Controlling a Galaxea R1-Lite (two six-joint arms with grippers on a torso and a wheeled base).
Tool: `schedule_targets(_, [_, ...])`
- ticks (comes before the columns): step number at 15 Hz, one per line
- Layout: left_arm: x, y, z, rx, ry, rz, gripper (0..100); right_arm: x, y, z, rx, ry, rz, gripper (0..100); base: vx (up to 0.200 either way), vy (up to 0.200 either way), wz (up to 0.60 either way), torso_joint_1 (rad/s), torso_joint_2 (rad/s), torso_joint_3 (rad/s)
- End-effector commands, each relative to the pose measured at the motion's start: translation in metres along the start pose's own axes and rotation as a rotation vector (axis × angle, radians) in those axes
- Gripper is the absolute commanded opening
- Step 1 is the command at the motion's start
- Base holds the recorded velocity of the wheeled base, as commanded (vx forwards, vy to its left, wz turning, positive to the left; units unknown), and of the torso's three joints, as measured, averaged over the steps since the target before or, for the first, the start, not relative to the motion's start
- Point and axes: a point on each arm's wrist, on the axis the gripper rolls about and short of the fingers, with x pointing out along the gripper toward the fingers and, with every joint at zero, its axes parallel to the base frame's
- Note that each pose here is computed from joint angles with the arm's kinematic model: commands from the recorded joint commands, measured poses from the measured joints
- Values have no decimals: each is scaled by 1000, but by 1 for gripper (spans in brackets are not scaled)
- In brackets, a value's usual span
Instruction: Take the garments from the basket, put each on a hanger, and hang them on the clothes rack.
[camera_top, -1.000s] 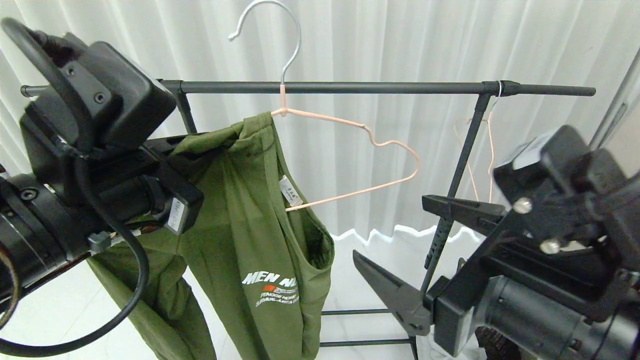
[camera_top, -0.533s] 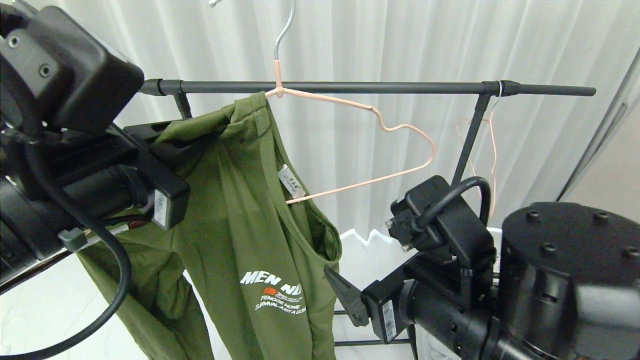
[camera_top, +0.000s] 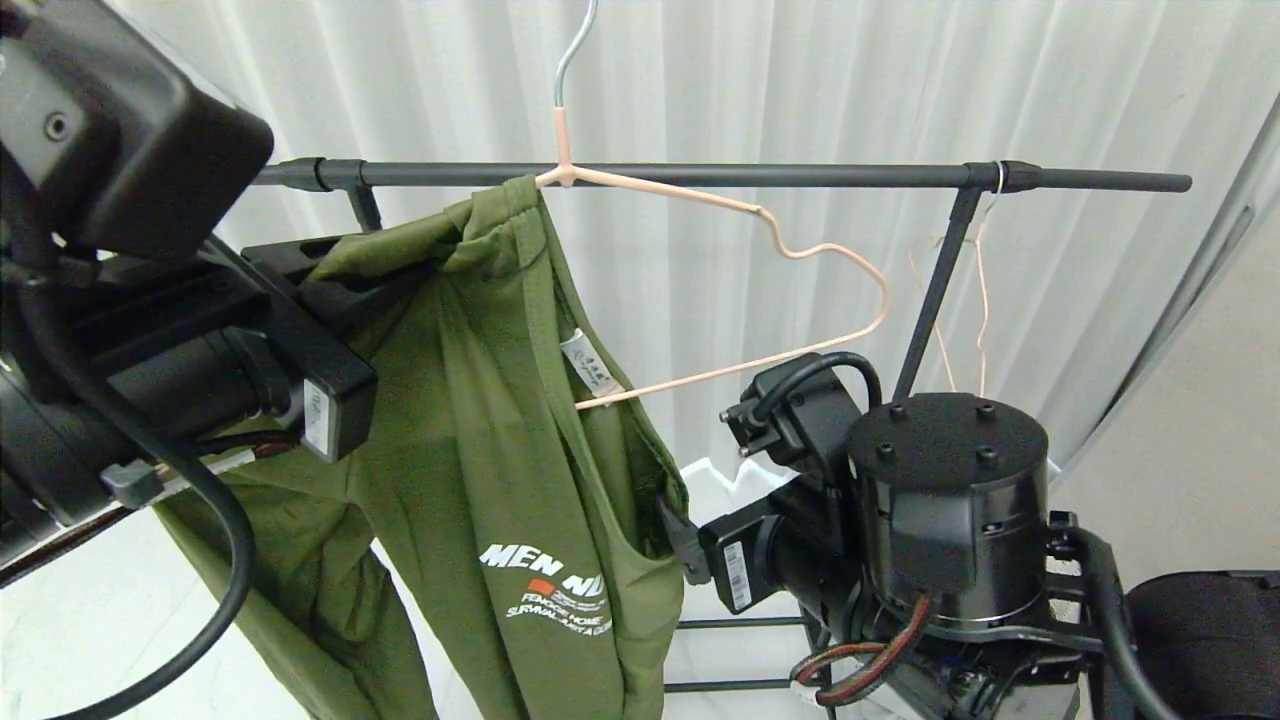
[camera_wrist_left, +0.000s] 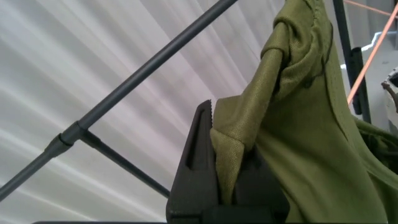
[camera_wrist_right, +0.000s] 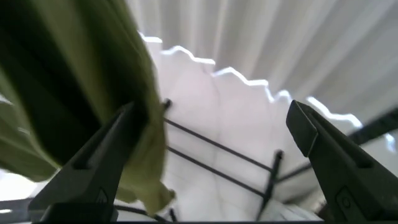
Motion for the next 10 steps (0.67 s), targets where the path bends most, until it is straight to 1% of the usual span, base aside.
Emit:
schedule_targets(1, [0, 1, 1, -1, 4, 13, 0, -1, -12, -11, -16, 34, -46, 100, 0, 0, 0, 0, 0, 0])
schedule_targets(2, [0, 1, 1, -1, 9, 19, 0, -1, -17, -13, -20, 40, -67, 100, 0, 0, 0, 0, 0, 0])
schedule_targets(4, [0, 3, -3, 2, 33, 41, 0, -7, -46, -11, -4, 37, -154, 100, 0, 0, 0, 0, 0, 0])
schedule_targets(7, [1, 8, -12, 18, 75, 74, 0, -17, -91, 1, 18, 2, -283, 100, 0, 0, 0, 0, 0, 0])
schedule_targets(9, [0, 7, -16, 31, 91, 71, 0, -20, -114, 10, 50, -27, -358, 100, 0, 0, 0, 0, 0, 0])
schedule_targets(10, [0, 5, -18, 53, 98, 64, 0, -23, -122, 14, 63, -40, -385, 100, 0, 0, 0, 0, 0, 0])
